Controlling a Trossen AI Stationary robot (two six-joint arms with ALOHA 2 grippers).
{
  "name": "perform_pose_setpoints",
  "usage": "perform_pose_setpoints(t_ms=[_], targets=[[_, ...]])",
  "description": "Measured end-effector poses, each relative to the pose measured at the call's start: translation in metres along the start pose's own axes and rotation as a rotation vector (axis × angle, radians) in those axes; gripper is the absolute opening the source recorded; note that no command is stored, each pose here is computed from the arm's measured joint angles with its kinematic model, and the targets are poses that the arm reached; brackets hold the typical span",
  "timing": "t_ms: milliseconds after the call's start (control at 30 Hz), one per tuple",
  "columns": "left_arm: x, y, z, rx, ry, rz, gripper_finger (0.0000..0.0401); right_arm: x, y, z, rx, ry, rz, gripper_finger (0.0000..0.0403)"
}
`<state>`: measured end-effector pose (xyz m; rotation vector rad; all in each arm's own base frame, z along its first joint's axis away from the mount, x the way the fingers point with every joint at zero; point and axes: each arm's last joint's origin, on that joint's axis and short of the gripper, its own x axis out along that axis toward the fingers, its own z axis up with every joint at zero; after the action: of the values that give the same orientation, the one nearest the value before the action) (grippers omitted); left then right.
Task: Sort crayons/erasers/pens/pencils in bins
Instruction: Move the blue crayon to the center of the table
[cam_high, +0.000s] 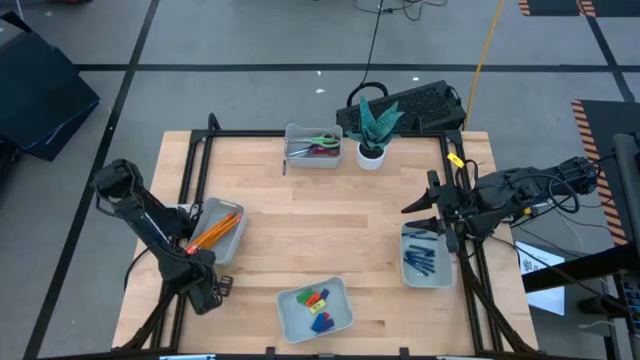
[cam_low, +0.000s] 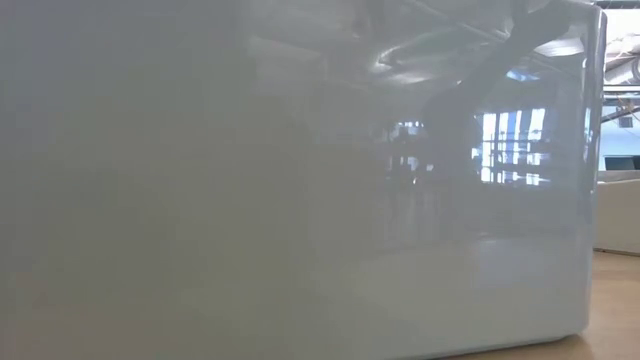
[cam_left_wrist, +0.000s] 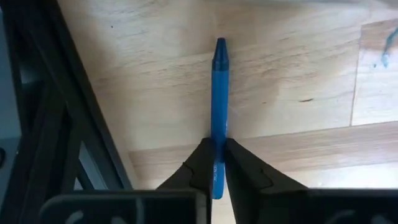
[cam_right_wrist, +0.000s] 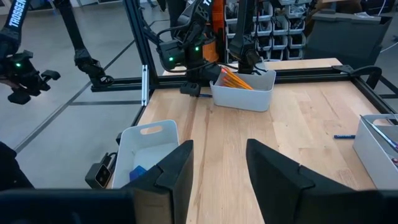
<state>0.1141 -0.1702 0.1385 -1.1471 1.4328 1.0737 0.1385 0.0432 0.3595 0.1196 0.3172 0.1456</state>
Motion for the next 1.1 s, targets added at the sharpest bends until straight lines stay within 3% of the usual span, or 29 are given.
perform_pose_setpoints(t_ms=[233, 333, 700, 900, 1100], targets=[[-0.022, -0.016, -0.018, 0.069, 0.061, -0.094, 0.0009, 0.000, 0.000, 0.000, 0.000, -0.001, 0.000, 0.0139], [-0.035, -0.030, -0.027, 0.092, 0.120, -0.195, 0.0011, 0.000, 0.000, 0.000, 0.000, 0.000, 0.000, 0.0139], [-0.054, -0.054, -0.020, 0.209, -0.051, -0.402, 0.0013, 0.000, 0.000, 0.000, 0.000, 0.000, 0.000, 0.0139], [-0.064, -0.085, 0.009, 0.314, -0.097, -0.498, 0.0014, 0.000, 0.000, 0.000, 0.000, 0.000, 0.000, 0.0139], [-0.090, -0.124, 0.054, 0.422, -0.165, -0.677, 0.0012, 0.000, 0.000, 0.000, 0.000, 0.000, 0.000, 0.0139]])
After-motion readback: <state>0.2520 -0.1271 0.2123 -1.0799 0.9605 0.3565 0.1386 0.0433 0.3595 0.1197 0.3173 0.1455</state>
